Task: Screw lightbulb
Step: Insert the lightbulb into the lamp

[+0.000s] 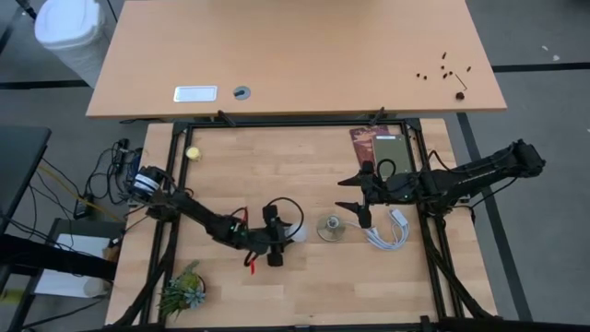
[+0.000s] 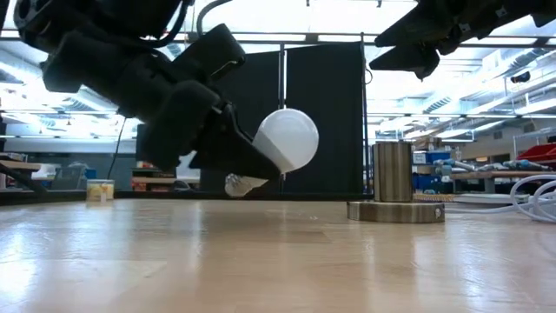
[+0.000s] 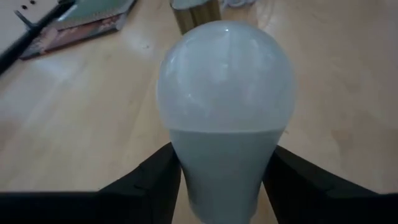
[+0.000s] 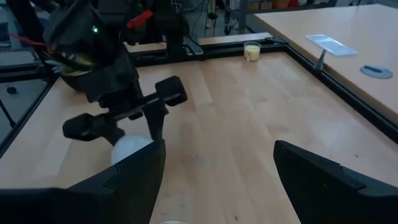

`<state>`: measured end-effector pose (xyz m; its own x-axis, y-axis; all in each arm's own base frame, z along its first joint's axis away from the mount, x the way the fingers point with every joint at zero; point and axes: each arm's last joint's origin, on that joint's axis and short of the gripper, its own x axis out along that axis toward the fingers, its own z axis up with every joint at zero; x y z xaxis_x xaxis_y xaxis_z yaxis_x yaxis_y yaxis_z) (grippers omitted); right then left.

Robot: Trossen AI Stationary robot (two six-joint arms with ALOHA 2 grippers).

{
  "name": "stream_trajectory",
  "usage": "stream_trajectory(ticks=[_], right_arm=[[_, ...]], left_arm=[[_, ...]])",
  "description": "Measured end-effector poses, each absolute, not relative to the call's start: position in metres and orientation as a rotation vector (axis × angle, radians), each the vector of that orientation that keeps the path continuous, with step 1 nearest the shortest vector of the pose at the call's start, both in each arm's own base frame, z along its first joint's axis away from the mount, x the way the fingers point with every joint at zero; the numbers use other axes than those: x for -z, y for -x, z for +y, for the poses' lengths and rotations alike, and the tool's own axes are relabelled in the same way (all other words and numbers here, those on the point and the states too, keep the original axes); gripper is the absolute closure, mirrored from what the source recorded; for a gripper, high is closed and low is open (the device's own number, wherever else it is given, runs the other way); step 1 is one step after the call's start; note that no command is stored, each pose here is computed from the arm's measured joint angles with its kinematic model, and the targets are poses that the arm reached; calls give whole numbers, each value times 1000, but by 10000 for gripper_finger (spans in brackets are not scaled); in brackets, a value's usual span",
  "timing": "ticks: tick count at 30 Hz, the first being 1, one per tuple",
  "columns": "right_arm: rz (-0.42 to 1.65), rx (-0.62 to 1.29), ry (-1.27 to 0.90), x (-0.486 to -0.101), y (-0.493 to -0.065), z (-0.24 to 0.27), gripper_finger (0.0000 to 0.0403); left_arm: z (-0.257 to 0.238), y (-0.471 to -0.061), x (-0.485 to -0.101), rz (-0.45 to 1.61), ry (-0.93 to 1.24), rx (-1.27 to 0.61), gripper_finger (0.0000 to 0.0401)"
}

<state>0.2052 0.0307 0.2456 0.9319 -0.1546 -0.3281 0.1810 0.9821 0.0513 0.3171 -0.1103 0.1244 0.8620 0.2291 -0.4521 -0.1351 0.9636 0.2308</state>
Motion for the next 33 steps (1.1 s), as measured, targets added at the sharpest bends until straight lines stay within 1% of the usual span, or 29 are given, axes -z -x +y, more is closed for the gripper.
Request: stream_trajectory(ticks=[5, 9, 13, 20, 26, 33], right_arm=[[345, 180, -113, -244, -205, 31, 94], [451, 203, -135, -246, -202, 30, 94], [491, 147, -152, -245, -200, 34, 94], [492, 151, -151, -245, -200, 34, 94], [492, 197, -198, -244, -200, 33, 94], [520, 245, -223, -237, -205, 33, 94]], left_arm=[[-113, -327, -137, 457, -235, -201, 190], [-115, -334, -146, 429, -274, -217, 190], [-116, -343, -158, 391, -294, -268, 190], [-95, -364, -182, 295, -267, -328, 190], [-74, -376, -197, 172, -186, -268, 190], [-64, -381, -206, 72, -134, -180, 190]])
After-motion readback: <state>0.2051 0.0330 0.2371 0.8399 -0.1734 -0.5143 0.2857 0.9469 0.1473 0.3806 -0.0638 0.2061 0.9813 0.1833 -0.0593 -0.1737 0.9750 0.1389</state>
